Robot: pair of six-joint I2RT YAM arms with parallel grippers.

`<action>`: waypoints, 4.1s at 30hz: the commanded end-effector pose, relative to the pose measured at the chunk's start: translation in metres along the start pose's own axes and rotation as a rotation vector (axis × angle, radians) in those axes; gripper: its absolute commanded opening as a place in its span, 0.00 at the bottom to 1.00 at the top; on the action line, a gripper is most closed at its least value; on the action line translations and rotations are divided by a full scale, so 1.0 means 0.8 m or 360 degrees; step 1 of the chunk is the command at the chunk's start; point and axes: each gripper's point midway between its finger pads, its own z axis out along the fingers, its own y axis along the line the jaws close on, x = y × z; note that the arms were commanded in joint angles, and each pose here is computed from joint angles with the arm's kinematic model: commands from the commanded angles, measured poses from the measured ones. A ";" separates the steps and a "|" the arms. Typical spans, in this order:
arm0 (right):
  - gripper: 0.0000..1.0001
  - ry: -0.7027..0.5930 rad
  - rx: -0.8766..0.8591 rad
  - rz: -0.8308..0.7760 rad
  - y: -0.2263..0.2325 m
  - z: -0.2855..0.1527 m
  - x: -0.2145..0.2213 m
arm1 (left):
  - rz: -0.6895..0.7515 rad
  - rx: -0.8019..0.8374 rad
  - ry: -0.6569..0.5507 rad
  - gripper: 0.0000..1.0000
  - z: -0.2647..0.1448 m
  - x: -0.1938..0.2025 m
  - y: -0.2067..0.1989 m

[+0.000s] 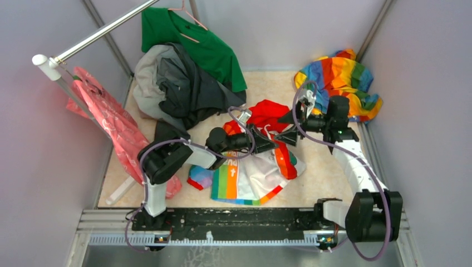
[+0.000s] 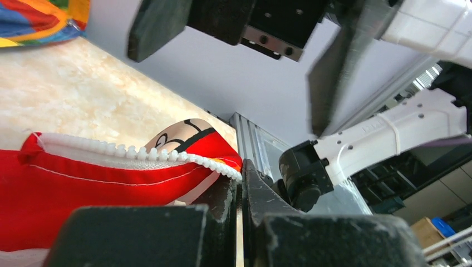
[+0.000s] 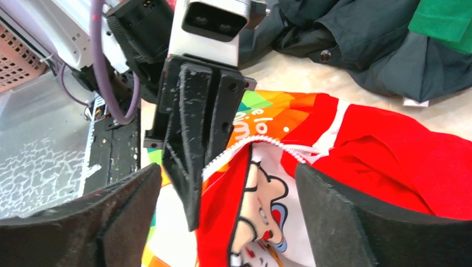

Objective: Zip up the jacket

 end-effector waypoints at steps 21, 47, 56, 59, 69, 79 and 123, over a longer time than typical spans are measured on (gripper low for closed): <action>0.96 -0.0073 -0.0113 0.0130 0.037 0.004 0.046 | 0.0138 -0.0316 -0.0523 0.00 0.038 -0.166 0.077; 0.68 -0.0544 0.0325 0.0423 -0.042 0.007 0.018 | -0.0025 -0.0059 -0.0561 0.00 0.027 -0.192 0.010; 0.71 -0.0560 0.0416 0.0636 -0.060 0.007 0.016 | -0.0098 -0.0069 -0.0575 0.00 0.026 -0.198 0.005; 0.72 -0.0600 0.0355 0.0613 -0.051 0.007 0.005 | -0.0139 -0.0054 -0.0565 0.00 0.028 -0.196 0.003; 0.65 -0.0646 0.0263 0.0503 -0.038 0.007 -0.014 | -0.0239 -0.0021 -0.0543 0.00 0.037 -0.187 -0.011; 0.57 -0.0631 0.0305 0.0385 -0.037 0.008 -0.019 | -0.0264 -0.0006 -0.0525 0.00 0.047 -0.182 -0.021; 0.00 -0.0361 0.0214 0.0474 -0.029 0.012 0.009 | 0.0612 -0.0051 -0.1005 0.00 0.008 -0.216 0.024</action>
